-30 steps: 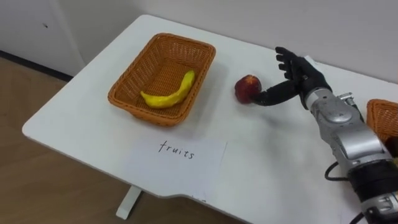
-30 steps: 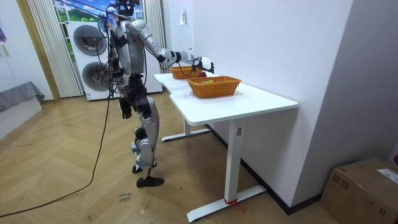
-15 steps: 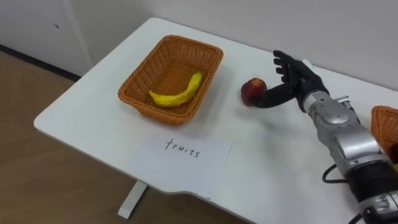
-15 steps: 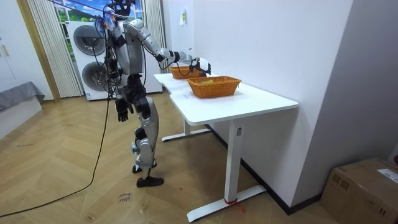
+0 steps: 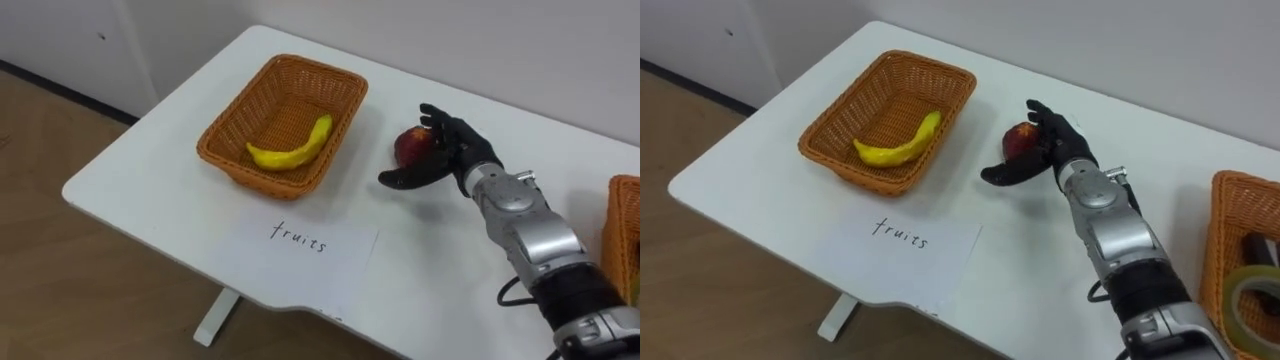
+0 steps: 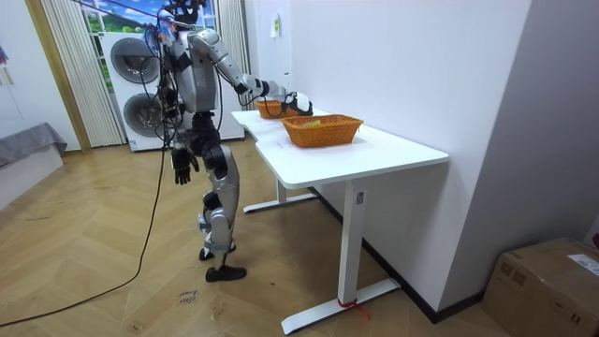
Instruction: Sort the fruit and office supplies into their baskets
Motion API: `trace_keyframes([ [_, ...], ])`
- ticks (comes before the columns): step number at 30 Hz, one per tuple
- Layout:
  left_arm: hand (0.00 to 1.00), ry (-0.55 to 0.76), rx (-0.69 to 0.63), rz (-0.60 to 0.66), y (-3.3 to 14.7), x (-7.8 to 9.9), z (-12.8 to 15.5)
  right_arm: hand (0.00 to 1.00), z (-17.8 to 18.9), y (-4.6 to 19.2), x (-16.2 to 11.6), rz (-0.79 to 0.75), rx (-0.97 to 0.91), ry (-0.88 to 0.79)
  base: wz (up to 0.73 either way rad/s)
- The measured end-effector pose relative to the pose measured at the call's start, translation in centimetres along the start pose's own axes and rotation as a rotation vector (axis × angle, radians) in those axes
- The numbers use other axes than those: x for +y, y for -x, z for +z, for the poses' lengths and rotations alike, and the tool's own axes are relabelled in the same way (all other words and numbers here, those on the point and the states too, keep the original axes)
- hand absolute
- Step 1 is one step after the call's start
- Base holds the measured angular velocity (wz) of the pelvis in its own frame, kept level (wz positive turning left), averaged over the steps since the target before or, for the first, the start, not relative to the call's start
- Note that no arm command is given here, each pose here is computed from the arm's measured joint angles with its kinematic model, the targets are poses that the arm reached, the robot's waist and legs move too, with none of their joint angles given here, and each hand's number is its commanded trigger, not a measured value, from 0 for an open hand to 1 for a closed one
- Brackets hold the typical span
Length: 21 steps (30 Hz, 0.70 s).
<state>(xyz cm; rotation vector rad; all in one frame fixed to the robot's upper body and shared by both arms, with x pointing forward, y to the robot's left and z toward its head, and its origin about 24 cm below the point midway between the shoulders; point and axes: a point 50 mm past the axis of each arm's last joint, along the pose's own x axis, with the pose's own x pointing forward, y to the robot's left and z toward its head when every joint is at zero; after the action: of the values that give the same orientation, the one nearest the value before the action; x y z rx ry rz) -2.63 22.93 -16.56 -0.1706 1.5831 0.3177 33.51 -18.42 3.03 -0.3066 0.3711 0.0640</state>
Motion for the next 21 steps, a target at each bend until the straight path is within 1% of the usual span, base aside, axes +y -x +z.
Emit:
trace_keyframes([
  [12, 0.0, -0.016, 0.018, -0.006, 0.0, -0.2, -0.2, 0.0, -0.7, -0.1, -0.2, -0.029, 0.031, -0.055, 0.04],
  [21, 0.0, -0.027, 0.028, -0.016, 0.0, -0.1, -0.2, 0.0, -1.3, -0.1, -0.6, -0.052, 0.071, -0.051, 0.05],
])
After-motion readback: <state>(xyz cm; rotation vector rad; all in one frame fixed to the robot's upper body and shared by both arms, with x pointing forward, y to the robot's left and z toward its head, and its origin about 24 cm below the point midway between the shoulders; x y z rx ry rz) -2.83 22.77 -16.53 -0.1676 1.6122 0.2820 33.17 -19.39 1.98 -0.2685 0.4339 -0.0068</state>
